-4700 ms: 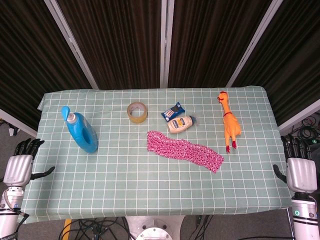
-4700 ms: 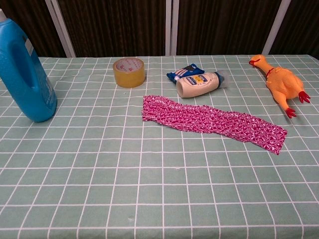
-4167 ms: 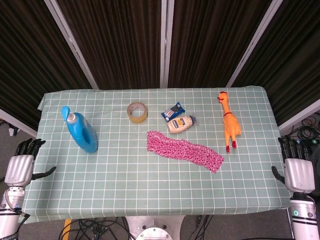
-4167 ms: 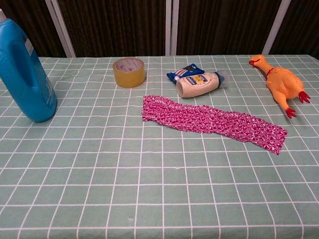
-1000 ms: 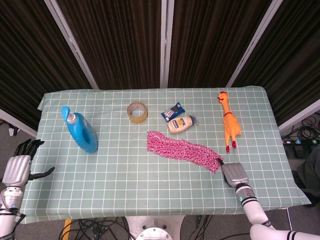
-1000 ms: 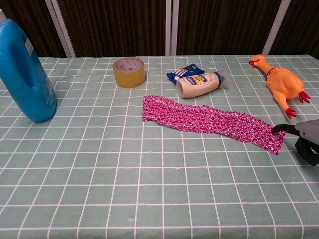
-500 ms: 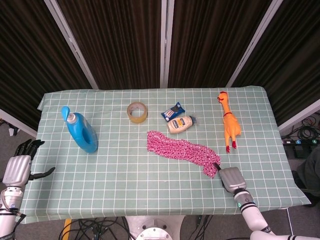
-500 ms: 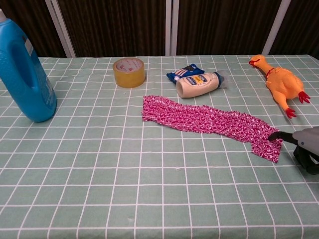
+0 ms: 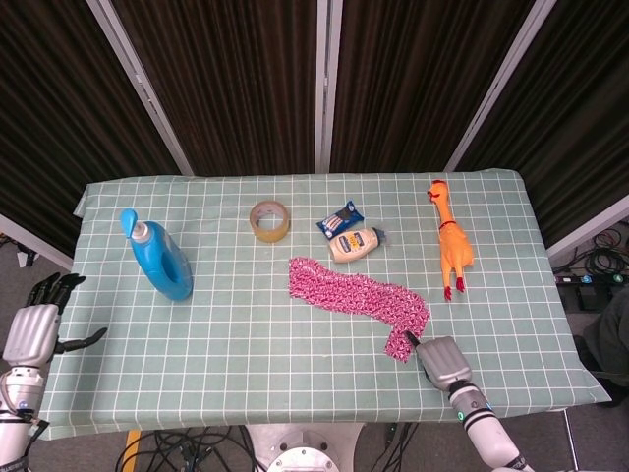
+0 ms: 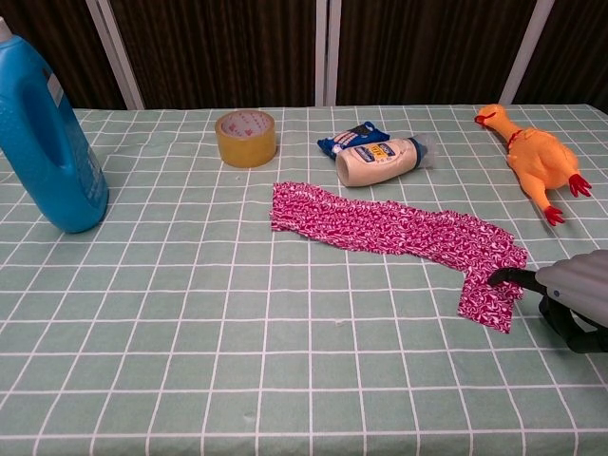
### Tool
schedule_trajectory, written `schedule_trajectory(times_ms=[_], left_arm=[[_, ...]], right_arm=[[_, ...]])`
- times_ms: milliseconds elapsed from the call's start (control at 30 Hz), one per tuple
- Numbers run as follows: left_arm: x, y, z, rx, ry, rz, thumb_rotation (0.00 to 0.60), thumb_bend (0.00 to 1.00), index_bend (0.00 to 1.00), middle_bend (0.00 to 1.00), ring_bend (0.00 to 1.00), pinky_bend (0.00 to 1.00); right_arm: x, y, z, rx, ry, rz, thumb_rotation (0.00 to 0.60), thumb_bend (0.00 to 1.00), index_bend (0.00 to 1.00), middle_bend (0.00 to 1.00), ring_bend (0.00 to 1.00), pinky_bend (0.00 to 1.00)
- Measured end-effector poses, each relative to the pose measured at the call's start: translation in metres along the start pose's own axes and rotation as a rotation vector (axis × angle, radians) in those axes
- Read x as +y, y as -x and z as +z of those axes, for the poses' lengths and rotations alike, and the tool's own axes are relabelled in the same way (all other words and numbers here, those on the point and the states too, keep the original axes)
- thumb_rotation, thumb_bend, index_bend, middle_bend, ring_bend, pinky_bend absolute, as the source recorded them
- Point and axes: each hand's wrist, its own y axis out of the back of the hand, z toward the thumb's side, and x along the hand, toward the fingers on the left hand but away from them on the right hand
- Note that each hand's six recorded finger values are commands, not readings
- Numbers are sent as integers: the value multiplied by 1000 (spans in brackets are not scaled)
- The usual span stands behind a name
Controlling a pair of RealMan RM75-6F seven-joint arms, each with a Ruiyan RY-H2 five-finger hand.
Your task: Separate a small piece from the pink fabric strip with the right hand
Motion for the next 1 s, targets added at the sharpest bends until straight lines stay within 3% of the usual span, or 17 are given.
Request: schedule_trajectory(times_ms=[1000], left_arm=[[8, -1, -7, 14, 12, 21, 431, 136, 143, 106, 15, 87]], right_arm=[[23, 7, 59, 128, -47, -72, 600, 966, 114, 942, 829, 717]])
